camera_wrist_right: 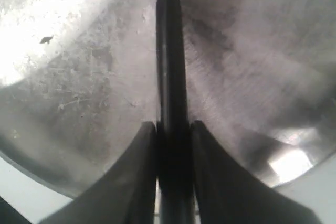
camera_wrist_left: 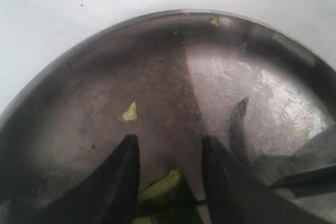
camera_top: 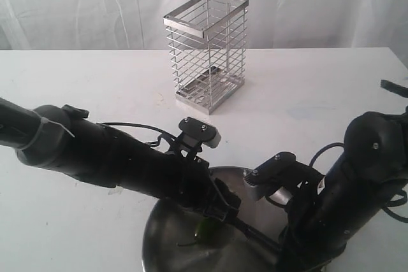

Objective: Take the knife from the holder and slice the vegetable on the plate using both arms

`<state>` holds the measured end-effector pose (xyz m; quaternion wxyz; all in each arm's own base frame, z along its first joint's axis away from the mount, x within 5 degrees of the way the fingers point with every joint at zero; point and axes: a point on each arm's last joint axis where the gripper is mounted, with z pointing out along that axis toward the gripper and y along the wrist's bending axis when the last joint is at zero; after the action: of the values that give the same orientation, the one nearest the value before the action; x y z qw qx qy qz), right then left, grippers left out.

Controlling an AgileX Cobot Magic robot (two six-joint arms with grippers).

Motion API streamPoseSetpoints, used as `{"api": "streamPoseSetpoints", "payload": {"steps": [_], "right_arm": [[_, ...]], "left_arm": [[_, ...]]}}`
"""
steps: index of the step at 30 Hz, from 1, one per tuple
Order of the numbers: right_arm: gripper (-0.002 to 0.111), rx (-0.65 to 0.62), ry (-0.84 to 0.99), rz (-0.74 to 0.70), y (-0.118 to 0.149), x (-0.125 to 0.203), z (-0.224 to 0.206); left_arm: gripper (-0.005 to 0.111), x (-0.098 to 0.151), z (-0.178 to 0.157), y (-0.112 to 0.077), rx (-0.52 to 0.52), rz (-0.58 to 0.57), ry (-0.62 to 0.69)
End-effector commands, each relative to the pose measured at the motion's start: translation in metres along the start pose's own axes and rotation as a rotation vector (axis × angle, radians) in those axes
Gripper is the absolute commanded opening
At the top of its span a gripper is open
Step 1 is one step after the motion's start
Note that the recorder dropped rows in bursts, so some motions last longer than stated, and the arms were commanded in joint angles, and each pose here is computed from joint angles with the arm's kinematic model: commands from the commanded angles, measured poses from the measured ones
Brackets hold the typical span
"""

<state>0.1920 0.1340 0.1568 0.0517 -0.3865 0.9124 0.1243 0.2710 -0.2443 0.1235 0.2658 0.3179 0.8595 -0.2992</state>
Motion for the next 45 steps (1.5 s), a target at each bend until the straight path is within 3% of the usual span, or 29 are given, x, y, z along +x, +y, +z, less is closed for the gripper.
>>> {"api": "streamPoseSetpoints", "payload": {"steps": [1,12,29,38,45], "right_arm": [[0.0,-0.008,0.0,0.006,-0.001,-0.009,-0.001],[0.0,0.019,0.002,-0.006,-0.004,-0.016,-0.007],[0.0,0.033,0.001,-0.005,-0.006,-0.017,-0.005],[0.0,0.042,0.079,-0.007,-0.007,-0.009,-0.006],[0.0,0.074,0.136,-0.041,-0.002,-0.012,-0.009]], "left_arm": [[0.044,0.021,0.009,0.009,-0.068,0.014,0.087],[0.044,-0.018,-0.039,-0.01,-0.103,0.106,-0.069],[0.044,0.013,-0.041,-0.015,-0.035,0.071,0.004],[0.044,0.014,-0.042,-0.004,-0.153,0.071,0.017],[0.044,0.014,-0.042,-0.004,-0.157,0.064,0.015]]}}
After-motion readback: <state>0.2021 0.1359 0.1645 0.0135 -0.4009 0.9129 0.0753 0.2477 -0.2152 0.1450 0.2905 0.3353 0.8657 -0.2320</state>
